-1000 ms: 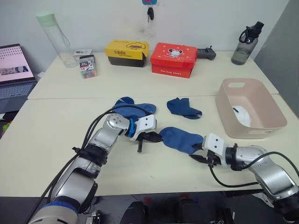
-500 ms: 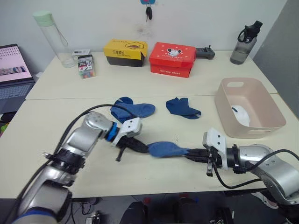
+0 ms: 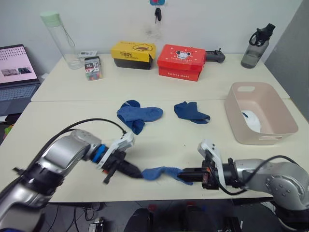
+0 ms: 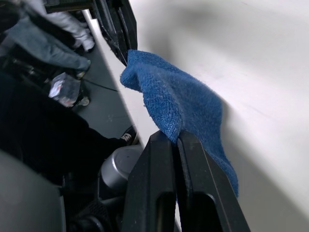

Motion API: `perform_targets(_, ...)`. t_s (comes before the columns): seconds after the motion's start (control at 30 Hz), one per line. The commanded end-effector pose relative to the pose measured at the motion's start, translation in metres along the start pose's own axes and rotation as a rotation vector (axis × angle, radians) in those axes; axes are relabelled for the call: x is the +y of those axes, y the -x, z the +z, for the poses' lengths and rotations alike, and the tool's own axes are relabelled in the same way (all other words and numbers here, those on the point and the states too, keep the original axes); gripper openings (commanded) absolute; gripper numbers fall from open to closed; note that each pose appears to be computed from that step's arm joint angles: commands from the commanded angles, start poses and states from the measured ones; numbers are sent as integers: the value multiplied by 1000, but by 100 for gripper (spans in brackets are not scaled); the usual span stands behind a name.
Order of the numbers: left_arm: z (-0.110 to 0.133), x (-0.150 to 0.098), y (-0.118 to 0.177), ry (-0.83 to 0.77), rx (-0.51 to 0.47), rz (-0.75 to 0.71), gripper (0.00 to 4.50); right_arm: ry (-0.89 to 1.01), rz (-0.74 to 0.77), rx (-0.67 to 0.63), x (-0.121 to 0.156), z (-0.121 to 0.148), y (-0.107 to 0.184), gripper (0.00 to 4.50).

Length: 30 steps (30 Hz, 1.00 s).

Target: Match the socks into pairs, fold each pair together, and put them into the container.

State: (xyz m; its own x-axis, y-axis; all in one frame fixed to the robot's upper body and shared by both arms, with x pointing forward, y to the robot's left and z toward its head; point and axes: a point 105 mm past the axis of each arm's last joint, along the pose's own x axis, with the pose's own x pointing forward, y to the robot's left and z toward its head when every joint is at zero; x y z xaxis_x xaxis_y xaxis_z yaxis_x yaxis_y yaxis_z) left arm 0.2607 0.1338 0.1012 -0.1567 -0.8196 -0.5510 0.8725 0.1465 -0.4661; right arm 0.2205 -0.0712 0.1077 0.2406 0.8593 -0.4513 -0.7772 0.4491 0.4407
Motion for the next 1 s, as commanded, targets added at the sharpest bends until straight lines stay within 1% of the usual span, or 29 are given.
perform_targets(0.03, 9, 21, -2, 33, -17, 66, 0, -17, -93, 6, -16, 5, 1, 1)
perform_targets(0.1, 22, 33, -3, 39, -46, 96, 0, -15, -137, -3, -25, 11, 1, 1)
perform_targets(0.17, 33, 37, -1, 44, -64, 92, 0, -9, -175, -21, -33, 19, 4, 1)
perform_targets(0.2, 37, 40, 1, 36, -68, 103, 21, 3, -202, -30, -38, 23, 5, 26)
perform_targets(0.27, 42, 44, 6, 24, -80, 120, 65, 20, -232, -49, -43, 28, 8, 78)
perform_targets(0.4, 53, 44, 19, 4, -127, 129, 189, 47, -261, -106, -48, 41, 16, 213)
perform_targets(0.5, 61, 43, 36, -7, -201, 176, 282, 79, -297, -172, -51, 51, 32, 321)
perform_targets(0.6, 61, 46, 40, -21, -236, 241, 377, 111, -311, -188, -47, 50, 39, 431)
perform_targets(0.63, 59, 45, 39, -29, -245, 254, 407, 129, -315, -182, -43, 46, 41, 450)
perform_targets(0.67, 56, 45, 37, -41, -247, 267, 440, 153, -330, -168, -41, 41, 42, 450)
perform_targets(0.7, 53, 44, 34, -47, -241, 271, 446, 171, -346, -153, -39, 36, 41, 450)
perform_targets(0.77, 48, 44, 26, -60, -225, 279, 446, 181, -367, -137, -38, 28, 39, 450)
perform_targets(0.83, 44, 49, 15, -80, -203, 321, 446, 167, -403, -124, -40, 19, 34, 450)
perform_targets(0.97, 39, 57, 1, -114, -167, 366, 446, 169, -409, -66, -35, -2, 22, 450)
perform_targets(1.0, 37, 56, -1, -113, -161, 357, 448, 186, -414, -48, -34, -5, 20, 432)
